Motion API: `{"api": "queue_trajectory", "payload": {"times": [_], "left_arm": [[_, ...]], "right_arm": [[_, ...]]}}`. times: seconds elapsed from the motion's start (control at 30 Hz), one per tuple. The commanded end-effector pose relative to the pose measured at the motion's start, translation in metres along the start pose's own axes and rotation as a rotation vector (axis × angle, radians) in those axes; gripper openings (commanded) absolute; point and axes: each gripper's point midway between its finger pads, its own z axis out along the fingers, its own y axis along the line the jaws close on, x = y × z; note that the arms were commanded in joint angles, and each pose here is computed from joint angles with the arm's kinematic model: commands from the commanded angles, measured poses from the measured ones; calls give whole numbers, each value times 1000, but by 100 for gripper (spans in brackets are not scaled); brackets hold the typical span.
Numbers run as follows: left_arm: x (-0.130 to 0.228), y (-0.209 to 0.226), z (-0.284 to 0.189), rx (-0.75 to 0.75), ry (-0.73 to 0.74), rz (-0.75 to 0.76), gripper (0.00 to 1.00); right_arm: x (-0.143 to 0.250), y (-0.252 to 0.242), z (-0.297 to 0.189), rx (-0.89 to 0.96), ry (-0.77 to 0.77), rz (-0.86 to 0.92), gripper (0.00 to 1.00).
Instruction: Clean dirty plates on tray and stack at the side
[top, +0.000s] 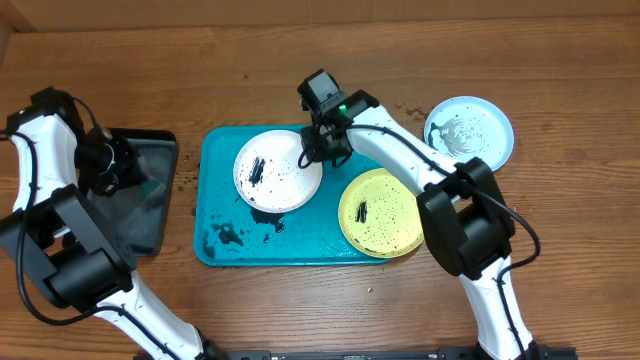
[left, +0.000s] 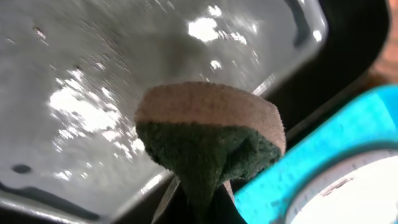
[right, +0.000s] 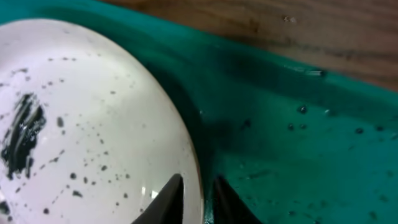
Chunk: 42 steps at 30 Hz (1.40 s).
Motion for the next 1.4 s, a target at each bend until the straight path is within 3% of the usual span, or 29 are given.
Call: {"api": "queue_trajectory", "payload": {"times": [0.0,0.27,0.43,0.57,0.7,0.97,1.13,1.17,1.2,1.37], "left_arm": [[-8,-20,-40,67,-85,69,4],[19,-61,-89,201,-149,197,4],[42,-87,-88,195,-120,275,4],[57,-106,-78,167,-91,341,4],[73,-126,-72,158,-73,411,4],[103,-151,-49,139,-12,516,4],[116,-162,-28,134,14,567,4],[118,-164,-25,134,16,575,4],[121,-166,-21,134,19,586,4],[141,-173,0,123,53,639,4]], "right_arm": [[8,4,6,-19,30,-1,8],[23,2,8,-1,90,7,4],[34,9,9,-29,134,32,20],[42,10,8,-34,167,72,22],[43,10,7,-30,172,90,20],[55,6,15,-17,205,196,9],[62,9,14,-33,237,200,14],[63,8,14,-32,240,200,13],[64,8,14,-32,242,194,4],[72,5,13,-35,271,69,4]]}}
